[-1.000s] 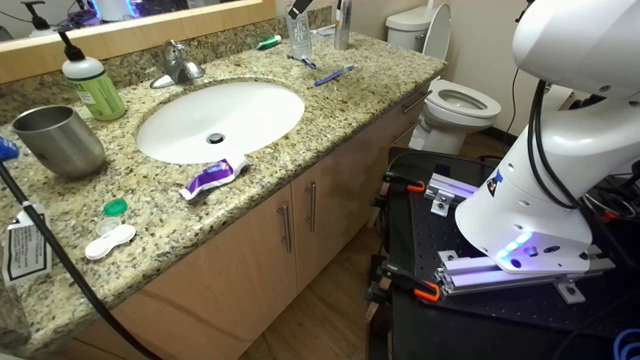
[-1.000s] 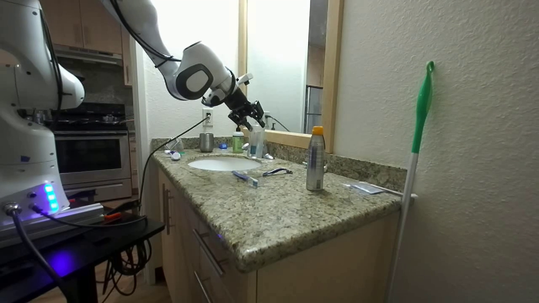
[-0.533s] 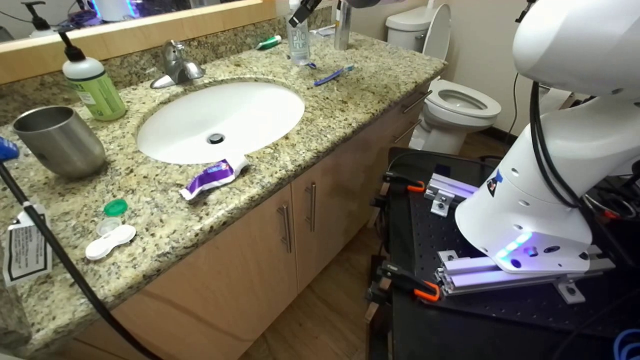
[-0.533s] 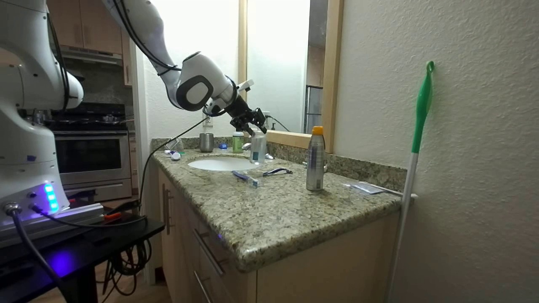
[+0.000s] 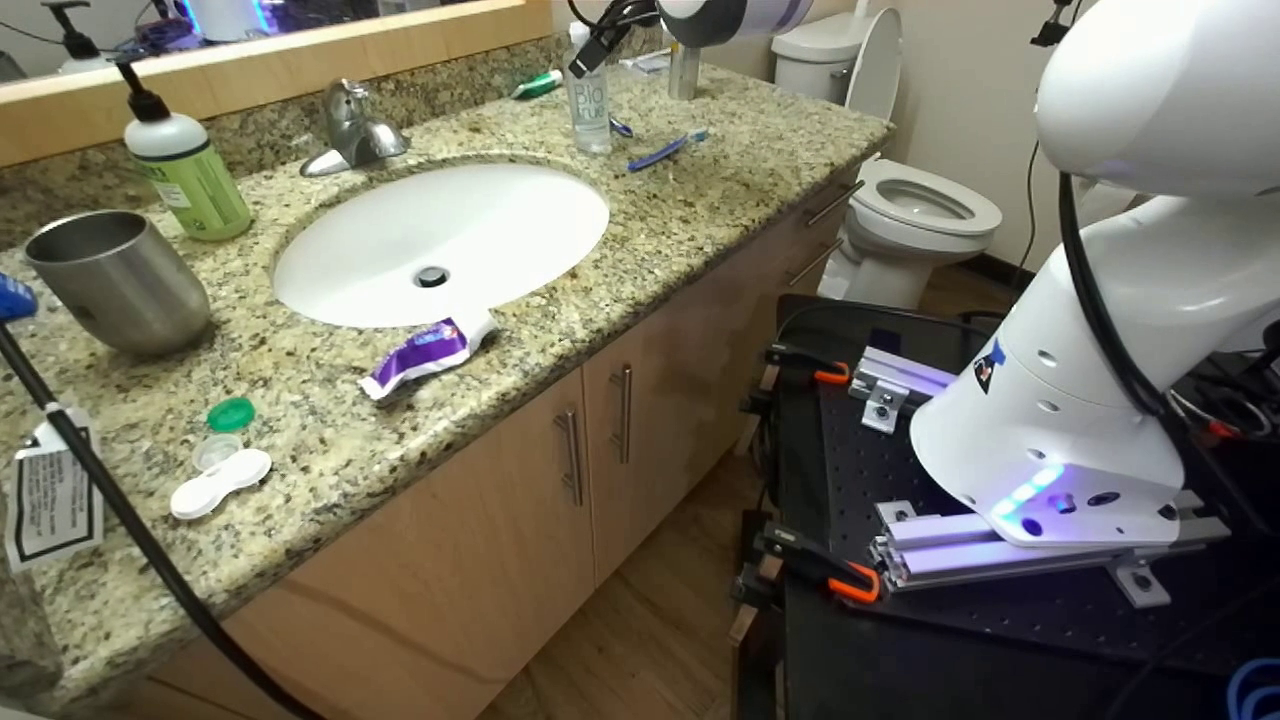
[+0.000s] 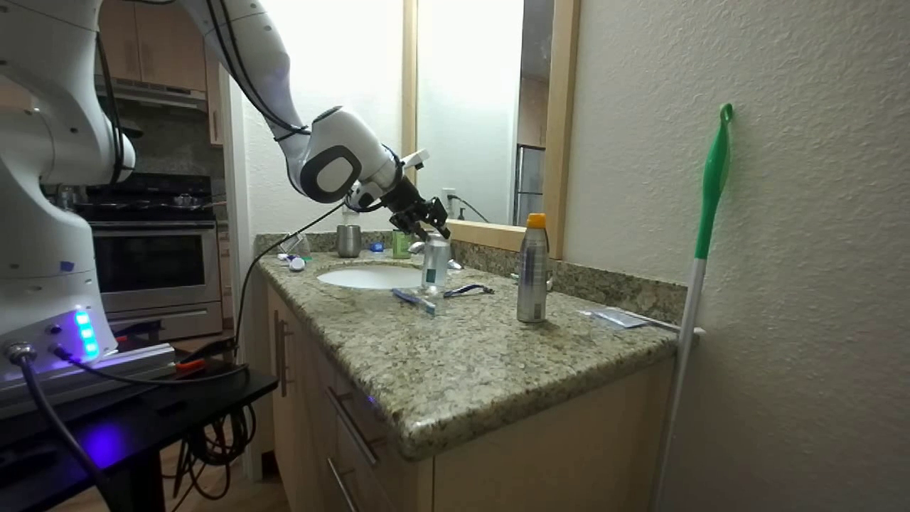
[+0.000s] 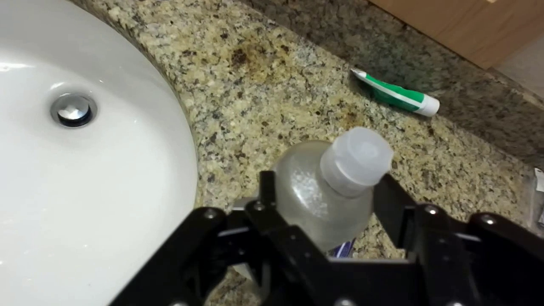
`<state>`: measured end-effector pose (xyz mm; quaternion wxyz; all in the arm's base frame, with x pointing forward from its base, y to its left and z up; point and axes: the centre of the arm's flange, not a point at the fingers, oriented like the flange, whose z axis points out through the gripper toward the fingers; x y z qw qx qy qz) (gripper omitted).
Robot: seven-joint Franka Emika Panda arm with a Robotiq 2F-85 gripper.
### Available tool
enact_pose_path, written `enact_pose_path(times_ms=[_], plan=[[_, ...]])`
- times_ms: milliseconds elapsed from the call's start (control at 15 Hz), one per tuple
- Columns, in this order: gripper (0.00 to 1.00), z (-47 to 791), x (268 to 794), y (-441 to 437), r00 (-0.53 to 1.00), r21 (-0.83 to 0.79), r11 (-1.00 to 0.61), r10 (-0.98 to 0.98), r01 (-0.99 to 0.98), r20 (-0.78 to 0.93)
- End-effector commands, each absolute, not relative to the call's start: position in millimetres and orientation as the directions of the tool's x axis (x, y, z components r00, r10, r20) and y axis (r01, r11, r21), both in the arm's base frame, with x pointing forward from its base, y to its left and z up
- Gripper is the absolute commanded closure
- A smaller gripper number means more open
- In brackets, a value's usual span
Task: Place the toothbrush and the clear bottle on the right side of the counter
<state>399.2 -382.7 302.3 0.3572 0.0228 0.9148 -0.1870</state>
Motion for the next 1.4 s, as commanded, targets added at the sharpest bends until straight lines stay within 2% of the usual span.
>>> enact_pose_path(times_ms=[0, 667, 1133, 1200, 1267, 1333], plan=[[0.65, 287, 413, -390, -0.732, -0.356, 0.912, -0.099, 0.205, -0.674], [0.65, 275, 416, -412, -0.752, -0.366, 0.901, -0.07, 0.234, -0.655], [0.65, 274, 426, -414, -0.766, -0.313, 0.922, -0.03, 0.226, -0.642], [0.15, 274, 426, -414, -0.769, -0.301, 0.928, -0.025, 0.22, -0.639], [0.14, 276, 428, -415, -0.771, -0.284, 0.933, -0.011, 0.222, -0.637], [0.08, 279, 429, -414, -0.778, -0.271, 0.937, 0.002, 0.221, -0.628]])
